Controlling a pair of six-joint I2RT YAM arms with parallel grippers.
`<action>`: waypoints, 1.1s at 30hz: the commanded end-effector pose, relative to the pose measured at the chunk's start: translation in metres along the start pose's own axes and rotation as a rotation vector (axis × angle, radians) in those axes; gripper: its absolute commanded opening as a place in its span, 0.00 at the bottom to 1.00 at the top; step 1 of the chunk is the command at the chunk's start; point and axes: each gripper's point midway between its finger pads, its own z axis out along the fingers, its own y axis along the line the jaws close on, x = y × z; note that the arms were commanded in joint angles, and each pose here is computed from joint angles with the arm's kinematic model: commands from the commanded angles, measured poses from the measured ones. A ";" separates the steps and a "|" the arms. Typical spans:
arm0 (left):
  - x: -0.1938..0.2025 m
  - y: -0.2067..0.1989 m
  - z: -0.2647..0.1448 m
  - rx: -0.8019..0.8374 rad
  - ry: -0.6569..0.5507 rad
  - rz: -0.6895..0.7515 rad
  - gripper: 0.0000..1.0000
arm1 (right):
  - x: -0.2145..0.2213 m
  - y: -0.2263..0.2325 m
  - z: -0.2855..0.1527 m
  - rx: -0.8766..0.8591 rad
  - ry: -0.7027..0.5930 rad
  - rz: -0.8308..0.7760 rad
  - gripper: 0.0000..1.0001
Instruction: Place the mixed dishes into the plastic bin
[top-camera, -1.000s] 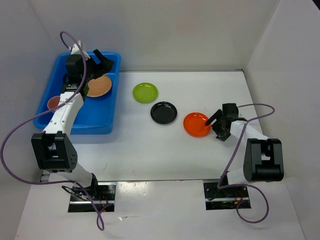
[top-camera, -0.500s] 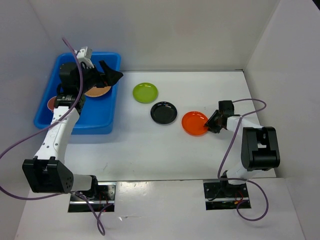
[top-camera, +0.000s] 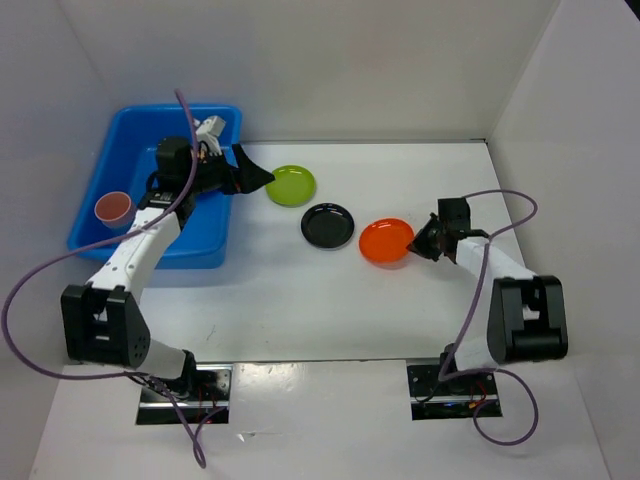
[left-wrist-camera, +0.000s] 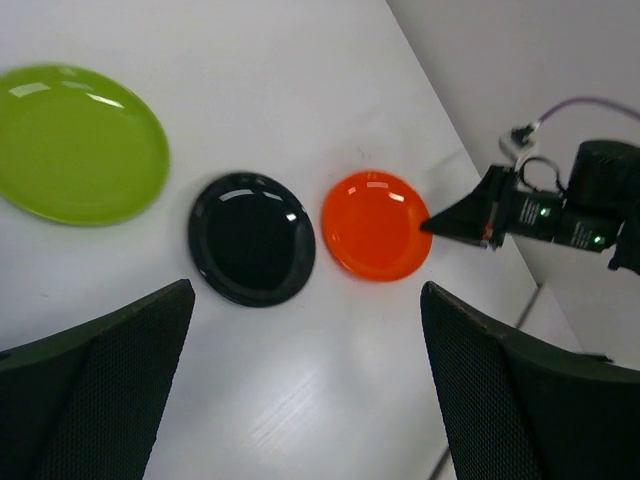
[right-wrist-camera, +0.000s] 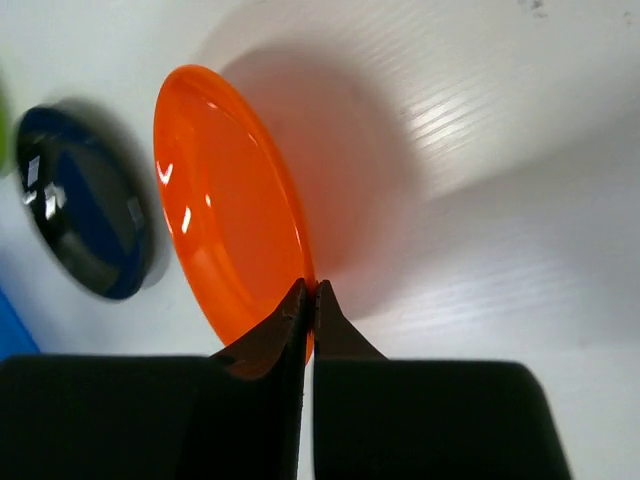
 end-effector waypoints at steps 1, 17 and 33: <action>0.018 -0.024 0.022 0.174 0.086 0.017 1.00 | -0.013 0.036 -0.046 -0.087 -0.114 -0.088 0.00; 0.067 -0.084 0.091 0.595 0.336 0.036 1.00 | -0.022 0.119 -0.157 -0.495 -0.297 -0.260 0.00; 0.135 -0.101 0.132 0.652 0.491 0.005 0.93 | -0.018 0.137 -0.158 -0.563 -0.273 -0.308 0.00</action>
